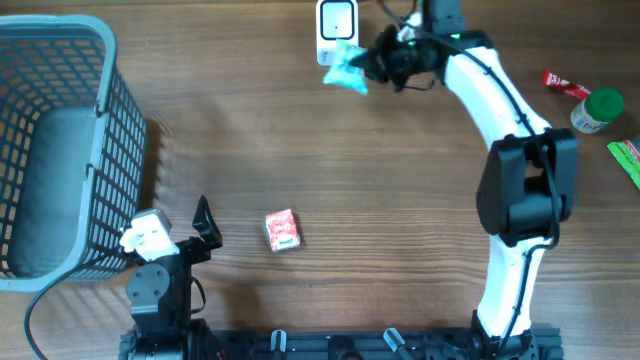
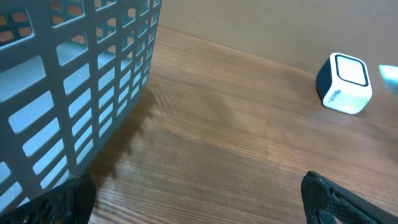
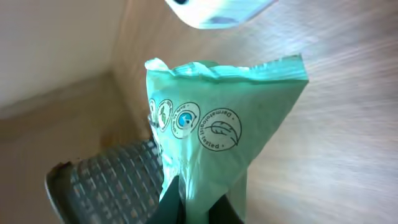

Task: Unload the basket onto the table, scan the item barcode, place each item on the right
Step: 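Lift the wipes pack and hold it at the scanner, then carry the wipes pack right and set it down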

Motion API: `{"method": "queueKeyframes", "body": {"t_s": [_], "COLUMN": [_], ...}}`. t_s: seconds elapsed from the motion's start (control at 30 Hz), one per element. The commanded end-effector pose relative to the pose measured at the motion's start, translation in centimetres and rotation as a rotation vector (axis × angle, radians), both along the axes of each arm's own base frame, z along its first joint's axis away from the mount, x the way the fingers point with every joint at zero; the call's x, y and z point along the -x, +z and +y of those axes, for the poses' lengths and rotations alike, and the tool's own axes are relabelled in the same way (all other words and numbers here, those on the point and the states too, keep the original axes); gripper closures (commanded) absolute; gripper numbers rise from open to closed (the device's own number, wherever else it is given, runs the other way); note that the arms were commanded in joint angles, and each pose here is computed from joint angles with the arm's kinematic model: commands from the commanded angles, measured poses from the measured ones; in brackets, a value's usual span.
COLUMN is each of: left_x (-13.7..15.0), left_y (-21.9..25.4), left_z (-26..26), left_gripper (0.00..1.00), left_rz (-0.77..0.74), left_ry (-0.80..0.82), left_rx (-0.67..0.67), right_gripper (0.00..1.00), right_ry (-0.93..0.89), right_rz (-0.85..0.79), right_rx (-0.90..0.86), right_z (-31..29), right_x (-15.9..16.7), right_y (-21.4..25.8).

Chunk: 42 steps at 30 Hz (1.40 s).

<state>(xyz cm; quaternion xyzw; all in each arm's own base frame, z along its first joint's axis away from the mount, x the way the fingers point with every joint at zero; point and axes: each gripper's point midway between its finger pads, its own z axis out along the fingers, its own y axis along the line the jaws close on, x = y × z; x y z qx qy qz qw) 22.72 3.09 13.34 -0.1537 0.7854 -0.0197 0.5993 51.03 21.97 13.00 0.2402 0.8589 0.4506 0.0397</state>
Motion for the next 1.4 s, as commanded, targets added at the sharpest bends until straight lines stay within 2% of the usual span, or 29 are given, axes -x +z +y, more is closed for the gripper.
{"method": "queueKeyframes", "body": {"t_s": [0.0,0.17,0.27,0.4,0.47,0.6,0.67,0.77,0.9,0.97,1.03,1.17,1.33,1.37], "left_x": [0.0,0.0,0.0,0.0,0.0,0.0,0.0,0.0,0.0,0.0,0.0,0.0,0.0,0.0], "left_y": [0.0,0.0,0.0,0.0,0.0,0.0,0.0,0.0,0.0,0.0,0.0,0.0,0.0,0.0], "left_z": [0.4,0.4,0.4,0.4,0.4,0.4,0.4,0.4,0.4,0.4,0.4,0.4,0.4,0.4], "left_gripper": [0.0,0.0,0.0,0.0,0.0,0.0,0.0,0.0,0.0,0.0,0.0,0.0,0.0,0.0], "left_rz": [-0.001,-0.001,-0.001,-0.001,-0.001,-0.001,-0.001,-0.001,-0.001,-0.001,-0.001,-0.001,-0.001,-0.001], "left_ry": [0.015,0.015,0.015,0.015,0.015,0.015,0.015,0.015,0.015,0.015,0.015,0.015,0.015,0.015], "left_rx": [-0.023,-0.023,-0.023,-0.023,-0.023,-0.023,-0.023,-0.023,-0.023,-0.023,-0.023,-0.023,-0.023,-0.023], "right_gripper": [0.95,0.95,0.95,0.95,0.95,0.95,0.95,0.95,0.96,0.95,0.95,0.95,0.95,0.55], "right_ry": [-0.111,-0.281,-0.348,-0.337,-0.347,-0.309,-0.267,-0.32,-0.697,-0.816,-0.89,-1.028,-1.073,-1.085], "right_rz": [-0.143,-0.293,-0.282,-0.211,-0.175,-0.165,-0.129,-0.013,0.208,0.316,0.445,0.608,0.635,0.63], "right_rx": [0.08,0.226,0.153,0.042,0.05,0.006,0.005,0.159,0.727,0.934,1.066,1.146,1.129,1.105], "right_z": [2.3,1.8,2.4,4.3,4.2,4.1,2.6,-3.6,-22.1,-29.0,-34.4,-42.2,-46.6,-47.0], "right_x": [-2.3,-5.4,-7.1,-8.0,-8.1,-8.0,-6.8,-3.6,5.9,10.1,13.8,18.5,20.7,20.6], "right_y": [2.5,2.9,1.9,-2.0,-4.1,-3.0,-1.2,0.8,4.4,5.1,4.5,0.5,-2.7,-2.5]}}
